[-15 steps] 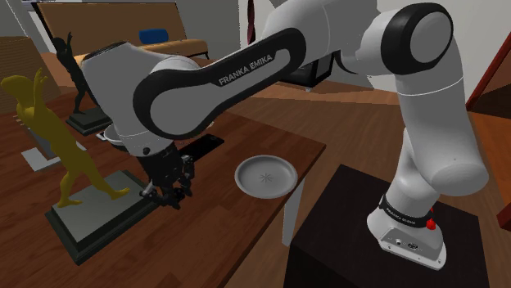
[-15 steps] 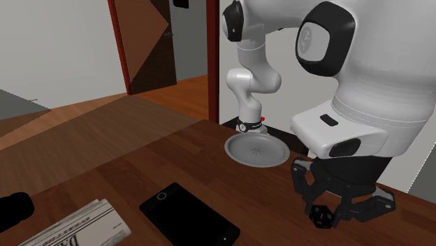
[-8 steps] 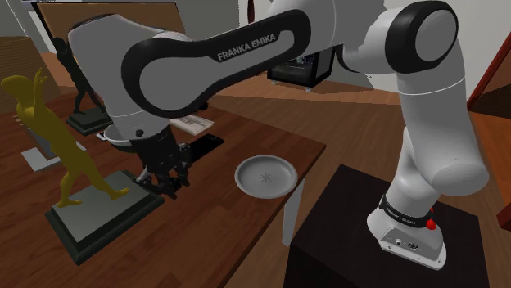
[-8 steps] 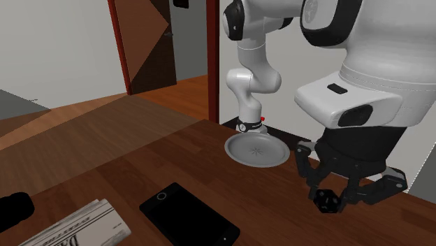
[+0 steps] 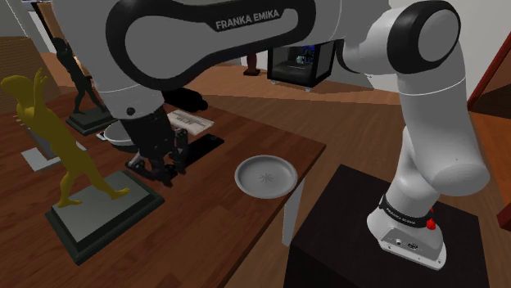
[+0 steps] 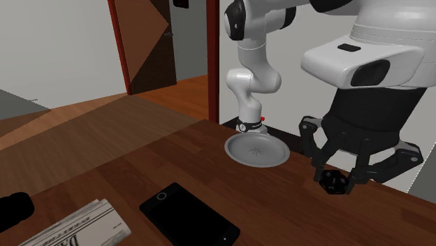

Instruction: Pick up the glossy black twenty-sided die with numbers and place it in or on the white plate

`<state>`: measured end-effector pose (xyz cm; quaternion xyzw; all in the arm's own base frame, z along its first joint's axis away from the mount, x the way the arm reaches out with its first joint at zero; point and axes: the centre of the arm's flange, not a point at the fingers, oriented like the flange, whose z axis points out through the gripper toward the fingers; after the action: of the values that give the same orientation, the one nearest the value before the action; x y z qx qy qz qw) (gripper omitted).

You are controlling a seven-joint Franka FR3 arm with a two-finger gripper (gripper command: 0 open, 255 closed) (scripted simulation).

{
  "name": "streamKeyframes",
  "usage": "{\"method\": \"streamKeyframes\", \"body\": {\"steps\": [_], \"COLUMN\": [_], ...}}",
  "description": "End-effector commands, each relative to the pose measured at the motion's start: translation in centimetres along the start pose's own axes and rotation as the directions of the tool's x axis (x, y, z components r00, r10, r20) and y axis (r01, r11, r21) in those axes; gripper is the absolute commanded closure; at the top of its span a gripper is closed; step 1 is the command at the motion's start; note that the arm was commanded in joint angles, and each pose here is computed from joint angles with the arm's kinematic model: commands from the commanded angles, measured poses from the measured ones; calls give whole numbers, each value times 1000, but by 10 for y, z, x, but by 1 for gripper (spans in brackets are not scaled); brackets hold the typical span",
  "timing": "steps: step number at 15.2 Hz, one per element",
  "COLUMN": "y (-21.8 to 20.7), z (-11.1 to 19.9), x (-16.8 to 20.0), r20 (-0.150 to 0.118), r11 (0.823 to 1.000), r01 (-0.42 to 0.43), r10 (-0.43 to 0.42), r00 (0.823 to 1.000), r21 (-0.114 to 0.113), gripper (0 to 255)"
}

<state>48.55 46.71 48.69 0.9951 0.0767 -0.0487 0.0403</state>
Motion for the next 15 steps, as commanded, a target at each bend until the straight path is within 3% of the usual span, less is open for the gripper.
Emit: {"method": "streamKeyframes", "body": {"steps": [1,15], "y": [10,149], "z": [0,25], "x": [-9,-128], "r20": [1,1], "r11": [1000,1000], "r01": [0,0], "r10": [0,0], "r00": [1000,1000], "r21": [0,0], "gripper": [255,255]}}
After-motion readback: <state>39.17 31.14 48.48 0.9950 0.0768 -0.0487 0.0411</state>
